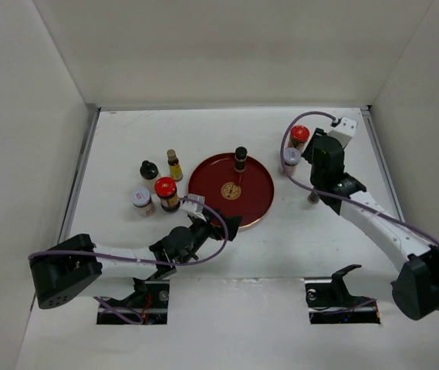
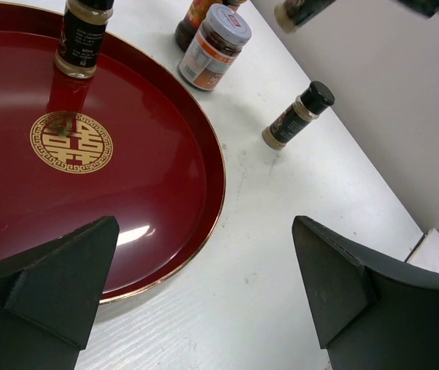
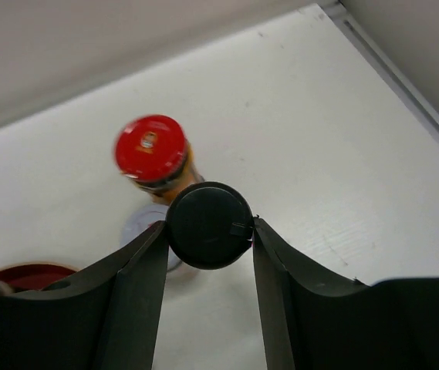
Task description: Organize the condiment bottles
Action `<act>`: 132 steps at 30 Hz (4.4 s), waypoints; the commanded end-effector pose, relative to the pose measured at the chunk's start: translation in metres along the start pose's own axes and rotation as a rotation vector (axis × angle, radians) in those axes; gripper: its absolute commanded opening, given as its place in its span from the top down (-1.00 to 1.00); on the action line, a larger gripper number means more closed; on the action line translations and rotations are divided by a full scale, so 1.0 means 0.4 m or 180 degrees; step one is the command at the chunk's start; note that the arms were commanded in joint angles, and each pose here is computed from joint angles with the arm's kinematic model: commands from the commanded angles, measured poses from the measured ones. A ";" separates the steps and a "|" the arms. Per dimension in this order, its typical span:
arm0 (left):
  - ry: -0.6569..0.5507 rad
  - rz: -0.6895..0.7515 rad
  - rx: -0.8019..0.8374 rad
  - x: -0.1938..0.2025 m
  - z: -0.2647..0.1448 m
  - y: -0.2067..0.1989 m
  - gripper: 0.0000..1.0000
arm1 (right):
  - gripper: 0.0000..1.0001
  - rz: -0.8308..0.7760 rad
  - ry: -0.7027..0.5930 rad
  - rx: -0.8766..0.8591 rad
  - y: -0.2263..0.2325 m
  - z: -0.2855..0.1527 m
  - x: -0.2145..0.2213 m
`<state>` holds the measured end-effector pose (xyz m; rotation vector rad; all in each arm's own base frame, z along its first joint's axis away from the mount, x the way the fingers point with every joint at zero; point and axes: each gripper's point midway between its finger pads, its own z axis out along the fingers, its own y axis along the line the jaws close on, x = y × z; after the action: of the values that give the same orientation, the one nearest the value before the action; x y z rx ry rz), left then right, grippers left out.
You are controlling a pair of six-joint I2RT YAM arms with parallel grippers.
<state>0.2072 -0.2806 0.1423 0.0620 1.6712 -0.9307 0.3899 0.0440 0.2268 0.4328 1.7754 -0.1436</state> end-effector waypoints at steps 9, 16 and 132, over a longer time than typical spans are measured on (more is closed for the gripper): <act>-0.0199 -0.0147 0.0104 -0.048 0.004 -0.022 -1.00 | 0.25 0.0052 0.0009 -0.1104 0.324 -0.109 -0.016; -0.0223 -0.0153 0.0091 -0.054 0.000 -0.015 -1.00 | 0.24 -0.0181 0.0180 -0.1227 0.446 -0.057 0.086; -0.0192 -0.0194 0.0085 -0.048 0.005 -0.010 -1.00 | -0.12 -0.0440 0.0773 -0.1018 0.386 -0.001 0.335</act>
<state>0.2139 -0.2750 0.1438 0.0286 1.6683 -0.9336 0.4077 0.2110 0.1036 0.0502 2.0760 0.0447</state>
